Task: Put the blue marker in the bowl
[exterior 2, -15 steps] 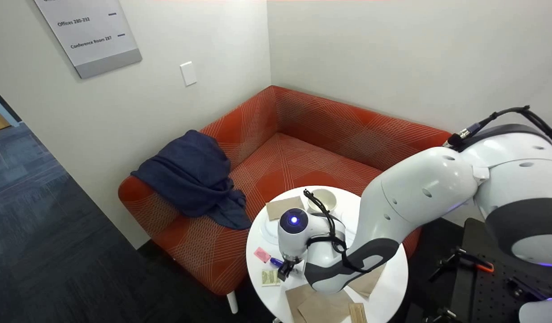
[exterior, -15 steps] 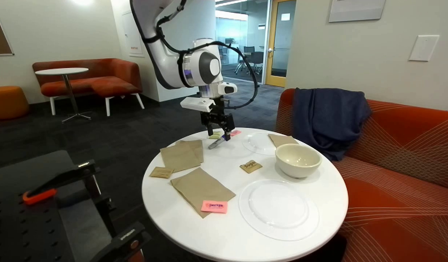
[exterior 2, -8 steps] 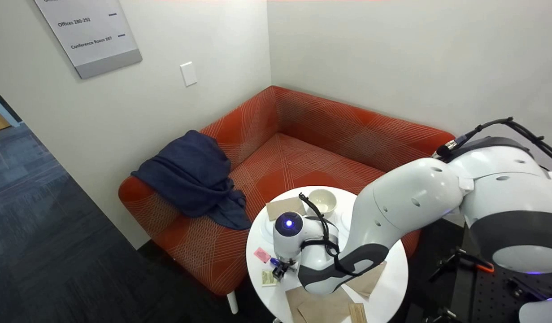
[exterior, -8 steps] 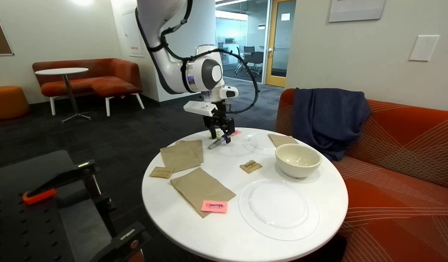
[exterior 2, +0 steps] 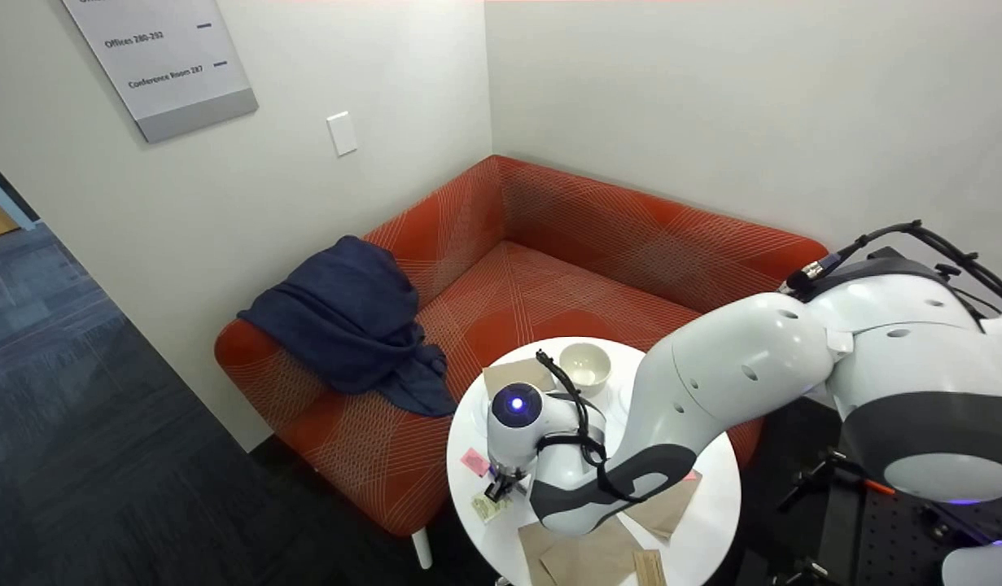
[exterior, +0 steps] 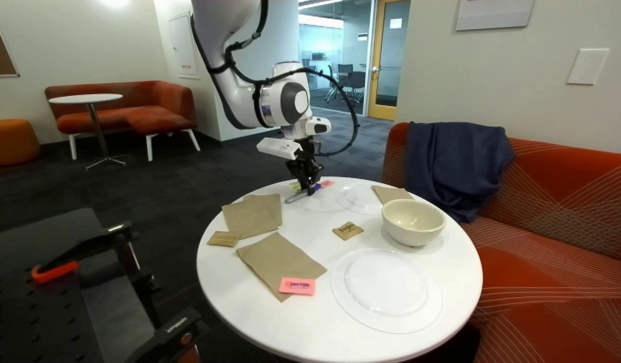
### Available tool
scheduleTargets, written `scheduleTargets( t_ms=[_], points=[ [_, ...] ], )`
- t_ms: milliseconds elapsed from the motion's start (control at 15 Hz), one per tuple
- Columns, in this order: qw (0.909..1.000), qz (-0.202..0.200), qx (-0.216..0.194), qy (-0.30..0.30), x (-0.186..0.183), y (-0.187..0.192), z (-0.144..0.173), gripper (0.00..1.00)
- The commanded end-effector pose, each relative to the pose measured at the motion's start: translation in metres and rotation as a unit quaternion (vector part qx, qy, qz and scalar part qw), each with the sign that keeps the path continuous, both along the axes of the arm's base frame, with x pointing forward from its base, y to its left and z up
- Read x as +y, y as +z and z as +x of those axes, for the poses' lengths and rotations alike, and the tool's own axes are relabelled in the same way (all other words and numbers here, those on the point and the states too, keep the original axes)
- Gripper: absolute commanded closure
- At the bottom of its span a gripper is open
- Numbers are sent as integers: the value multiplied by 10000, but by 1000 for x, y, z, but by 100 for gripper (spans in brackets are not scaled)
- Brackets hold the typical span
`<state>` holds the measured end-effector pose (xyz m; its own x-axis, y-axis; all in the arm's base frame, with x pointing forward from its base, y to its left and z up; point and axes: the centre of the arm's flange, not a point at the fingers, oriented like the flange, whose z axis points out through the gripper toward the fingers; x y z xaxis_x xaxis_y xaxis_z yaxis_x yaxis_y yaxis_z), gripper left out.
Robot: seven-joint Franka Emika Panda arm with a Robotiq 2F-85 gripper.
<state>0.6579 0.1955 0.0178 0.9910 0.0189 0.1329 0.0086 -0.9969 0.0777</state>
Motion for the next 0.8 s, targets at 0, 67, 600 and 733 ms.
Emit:
scheduleTargets(
  t_ms=[0, 67, 600, 733],
  points=[
    [10000, 54, -5, 29, 1, 2, 8, 94],
    [10000, 57, -22, 22, 1, 4, 7, 94],
    [9997, 67, -223, -53, -8, 54, -5, 94],
    [9995, 53, -308, -92, -14, 70, -6, 94]
  ],
)
